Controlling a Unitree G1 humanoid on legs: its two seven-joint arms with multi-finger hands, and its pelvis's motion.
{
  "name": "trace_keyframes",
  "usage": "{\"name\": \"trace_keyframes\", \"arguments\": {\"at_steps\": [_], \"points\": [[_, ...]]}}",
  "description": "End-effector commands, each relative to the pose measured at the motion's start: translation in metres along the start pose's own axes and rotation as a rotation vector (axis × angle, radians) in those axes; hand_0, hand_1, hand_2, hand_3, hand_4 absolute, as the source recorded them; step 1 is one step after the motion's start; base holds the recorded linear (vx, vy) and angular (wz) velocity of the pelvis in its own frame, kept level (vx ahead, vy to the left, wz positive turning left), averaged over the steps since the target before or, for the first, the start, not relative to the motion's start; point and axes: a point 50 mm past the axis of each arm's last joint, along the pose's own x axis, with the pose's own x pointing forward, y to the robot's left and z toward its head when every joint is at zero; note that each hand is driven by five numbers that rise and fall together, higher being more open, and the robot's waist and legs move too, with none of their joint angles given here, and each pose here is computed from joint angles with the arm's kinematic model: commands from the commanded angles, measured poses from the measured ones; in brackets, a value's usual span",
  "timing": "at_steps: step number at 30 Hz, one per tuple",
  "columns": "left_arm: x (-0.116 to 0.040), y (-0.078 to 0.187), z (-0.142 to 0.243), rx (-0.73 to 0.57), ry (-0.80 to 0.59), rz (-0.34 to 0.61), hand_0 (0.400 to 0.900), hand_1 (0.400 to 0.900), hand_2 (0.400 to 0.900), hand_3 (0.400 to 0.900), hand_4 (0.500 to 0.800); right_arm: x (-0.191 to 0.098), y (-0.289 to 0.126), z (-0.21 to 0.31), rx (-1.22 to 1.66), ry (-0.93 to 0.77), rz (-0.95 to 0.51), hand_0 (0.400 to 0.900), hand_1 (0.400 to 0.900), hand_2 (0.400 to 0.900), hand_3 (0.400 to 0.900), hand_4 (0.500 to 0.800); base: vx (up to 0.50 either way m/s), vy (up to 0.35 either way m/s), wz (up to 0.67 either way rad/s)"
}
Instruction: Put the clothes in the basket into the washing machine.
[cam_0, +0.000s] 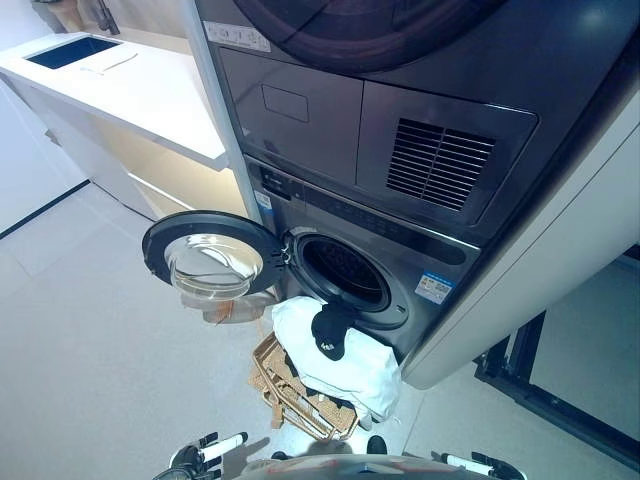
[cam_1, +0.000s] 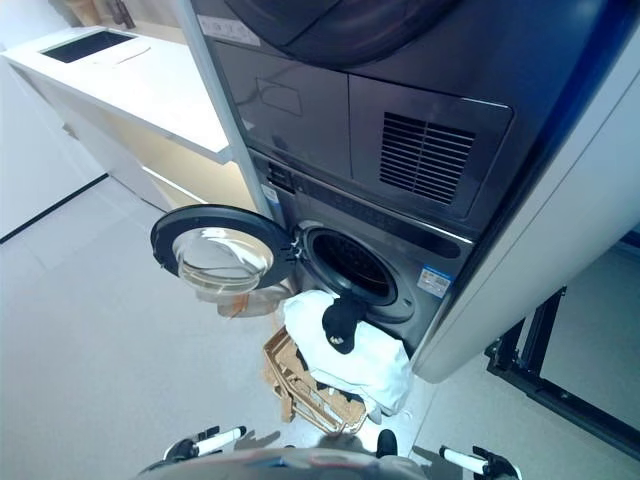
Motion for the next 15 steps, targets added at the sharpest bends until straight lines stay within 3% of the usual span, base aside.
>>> {"name": "trace_keyframes", "arguments": {"at_steps": [1, 15], "points": [[0.002, 0.020, 0.027, 0.041, -0.083, 0.062, 0.900, 0.900, 0.900, 0.900, 0.800, 0.002, 0.003, 0.020, 0.035, -0.074, -0.014, 0.900, 0.900, 0.900, 0.900, 0.800, -0.025, -0.077, 0.14], [0.003, 0.017, 0.033, -0.002, -0.097, 0.062, 0.900, 0.900, 0.900, 0.900, 0.800, 0.002, -0.010, 0.029, 0.050, -0.109, -0.044, 0.900, 0.900, 0.900, 0.900, 0.800, -0.024, -0.102, 0.13]]}}
